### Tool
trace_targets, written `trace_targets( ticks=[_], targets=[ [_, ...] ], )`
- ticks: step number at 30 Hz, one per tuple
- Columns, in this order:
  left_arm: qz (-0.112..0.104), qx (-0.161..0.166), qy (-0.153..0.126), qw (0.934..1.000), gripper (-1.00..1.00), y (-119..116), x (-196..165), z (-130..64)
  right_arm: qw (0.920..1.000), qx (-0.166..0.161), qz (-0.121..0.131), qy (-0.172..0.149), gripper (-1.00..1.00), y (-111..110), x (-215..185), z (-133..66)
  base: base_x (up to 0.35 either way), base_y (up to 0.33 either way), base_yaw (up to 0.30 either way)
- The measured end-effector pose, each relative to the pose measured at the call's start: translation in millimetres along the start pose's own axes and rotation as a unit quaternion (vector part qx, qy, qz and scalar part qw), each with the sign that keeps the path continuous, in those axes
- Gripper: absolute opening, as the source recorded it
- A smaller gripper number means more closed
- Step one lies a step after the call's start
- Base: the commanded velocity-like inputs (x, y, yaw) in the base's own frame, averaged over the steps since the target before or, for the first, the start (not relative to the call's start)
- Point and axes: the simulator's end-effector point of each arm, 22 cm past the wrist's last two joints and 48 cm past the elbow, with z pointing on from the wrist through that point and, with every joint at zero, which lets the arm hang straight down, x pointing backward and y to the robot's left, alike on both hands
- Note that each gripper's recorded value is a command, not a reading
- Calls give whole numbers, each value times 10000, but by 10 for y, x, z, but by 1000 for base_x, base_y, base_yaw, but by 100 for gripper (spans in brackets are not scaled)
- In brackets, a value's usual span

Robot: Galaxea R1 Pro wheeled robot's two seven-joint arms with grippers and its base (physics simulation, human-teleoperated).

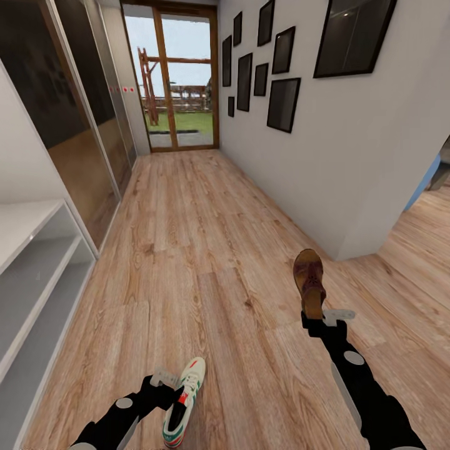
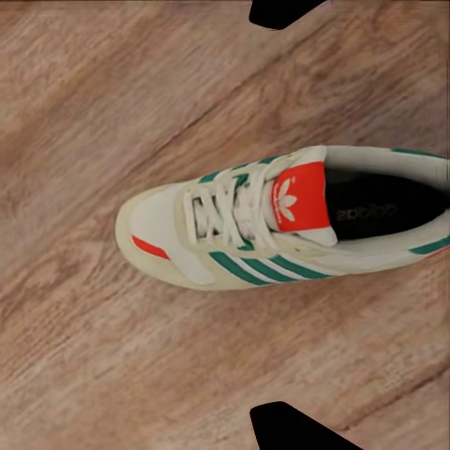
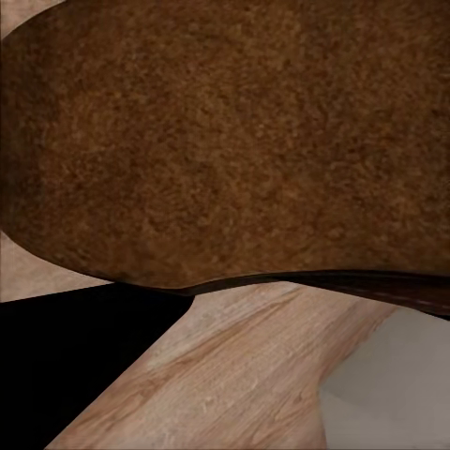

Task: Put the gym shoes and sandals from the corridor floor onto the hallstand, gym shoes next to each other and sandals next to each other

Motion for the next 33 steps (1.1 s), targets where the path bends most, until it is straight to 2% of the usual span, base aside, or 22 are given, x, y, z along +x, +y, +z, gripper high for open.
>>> trace_targets(
  ticks=[15, 22, 25, 33],
  targets=[
    [-94, -68, 81, 9999, 100, 29, 383, 246, 9999, 6, -13, 102, -100, 29, 452, 103, 0, 0, 0],
    [-124, -324, 129, 9993, 100, 132, 567, 361, 9999, 4, -18, 166, -100, 51, 682, 151, 0, 0, -1],
    [-126, -481, 189, 9986, 100, 188, 629, 394, 9997, 2, -26, 243, -100, 57, 775, 179, 0, 0, -120],
    [-179, -475, 302, 9983, 100, 163, 806, 469, 9991, -15, -48, 417, -100, 97, 989, 236, 0, 0, -185]
  ],
)
